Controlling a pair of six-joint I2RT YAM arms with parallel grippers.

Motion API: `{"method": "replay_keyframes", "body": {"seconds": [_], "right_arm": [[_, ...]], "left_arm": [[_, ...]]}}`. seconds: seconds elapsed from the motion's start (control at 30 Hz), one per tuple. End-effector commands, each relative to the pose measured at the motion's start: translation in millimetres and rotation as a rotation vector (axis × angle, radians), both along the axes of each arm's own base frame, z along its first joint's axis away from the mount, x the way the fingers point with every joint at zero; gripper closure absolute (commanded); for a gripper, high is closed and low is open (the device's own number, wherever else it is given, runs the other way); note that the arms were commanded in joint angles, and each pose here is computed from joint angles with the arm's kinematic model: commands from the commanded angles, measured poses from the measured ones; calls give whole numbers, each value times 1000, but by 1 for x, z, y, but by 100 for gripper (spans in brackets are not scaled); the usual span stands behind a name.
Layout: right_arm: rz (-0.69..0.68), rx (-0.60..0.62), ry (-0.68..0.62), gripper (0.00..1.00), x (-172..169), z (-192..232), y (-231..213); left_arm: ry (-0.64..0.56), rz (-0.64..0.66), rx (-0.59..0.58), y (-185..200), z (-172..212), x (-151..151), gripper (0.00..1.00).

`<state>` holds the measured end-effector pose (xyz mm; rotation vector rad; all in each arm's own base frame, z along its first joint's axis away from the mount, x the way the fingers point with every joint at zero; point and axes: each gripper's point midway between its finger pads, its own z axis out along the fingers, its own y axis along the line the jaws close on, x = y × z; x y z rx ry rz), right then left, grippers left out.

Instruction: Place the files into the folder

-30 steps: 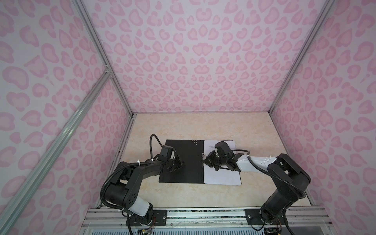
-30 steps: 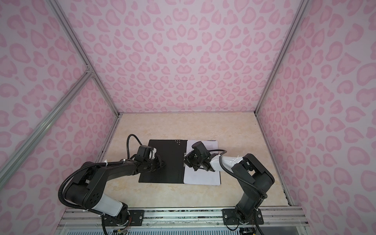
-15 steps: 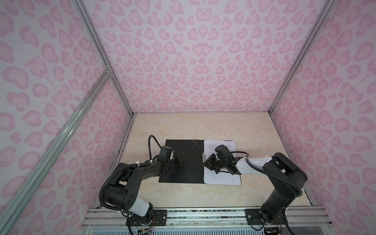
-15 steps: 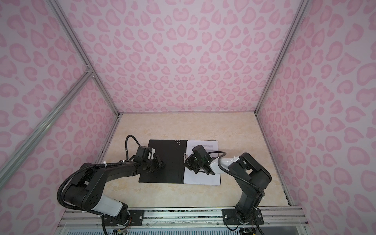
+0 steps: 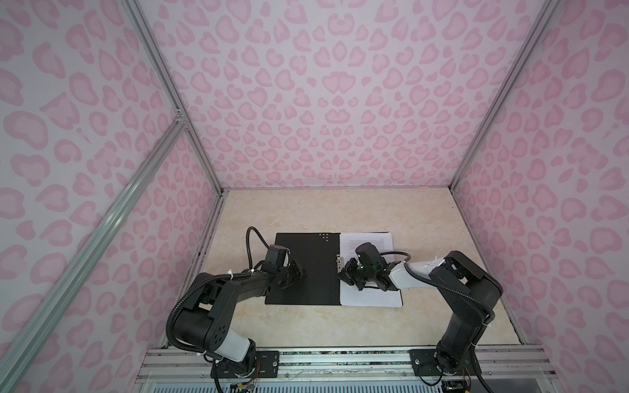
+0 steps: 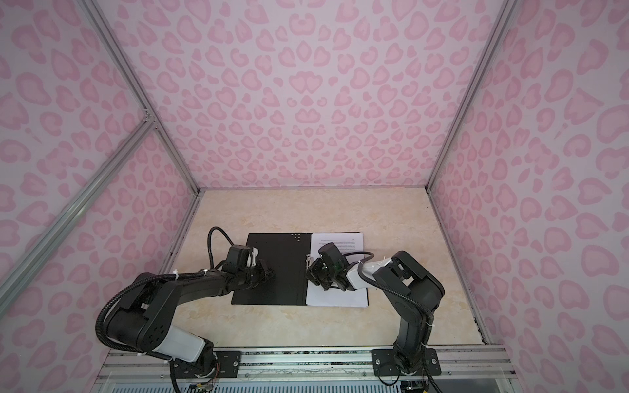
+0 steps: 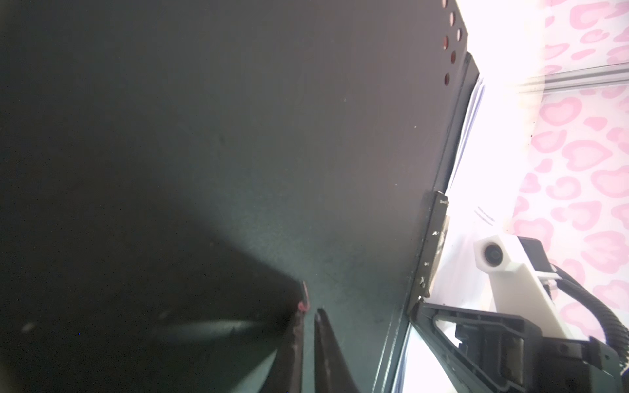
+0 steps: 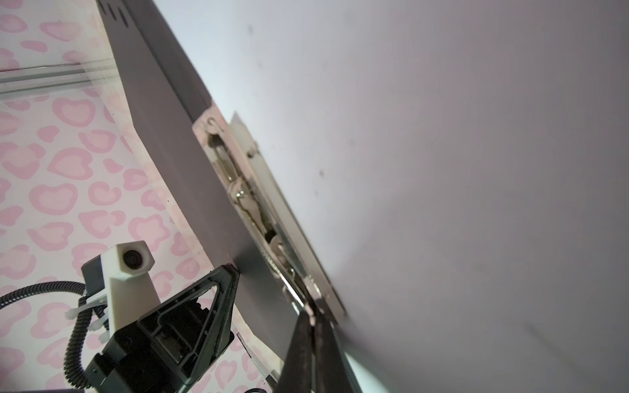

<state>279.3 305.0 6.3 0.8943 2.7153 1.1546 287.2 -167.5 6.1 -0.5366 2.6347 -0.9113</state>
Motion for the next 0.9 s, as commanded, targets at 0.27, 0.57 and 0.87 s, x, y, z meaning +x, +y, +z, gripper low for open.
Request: {"method": "replay_keyframes", "body": {"seconds": [0.27, 0.57, 0.87], "right_arm": [[40, -167, 53, 100, -8, -22, -14], [100, -54, 24, 98, 0, -9, 12], [113, 43, 2, 92, 2, -5, 27]], "left_arm": [[288, 73, 272, 49, -56, -68, 87], [286, 56, 282, 39, -57, -69, 87], [285, 55, 290, 38, -57, -70, 87]]}}
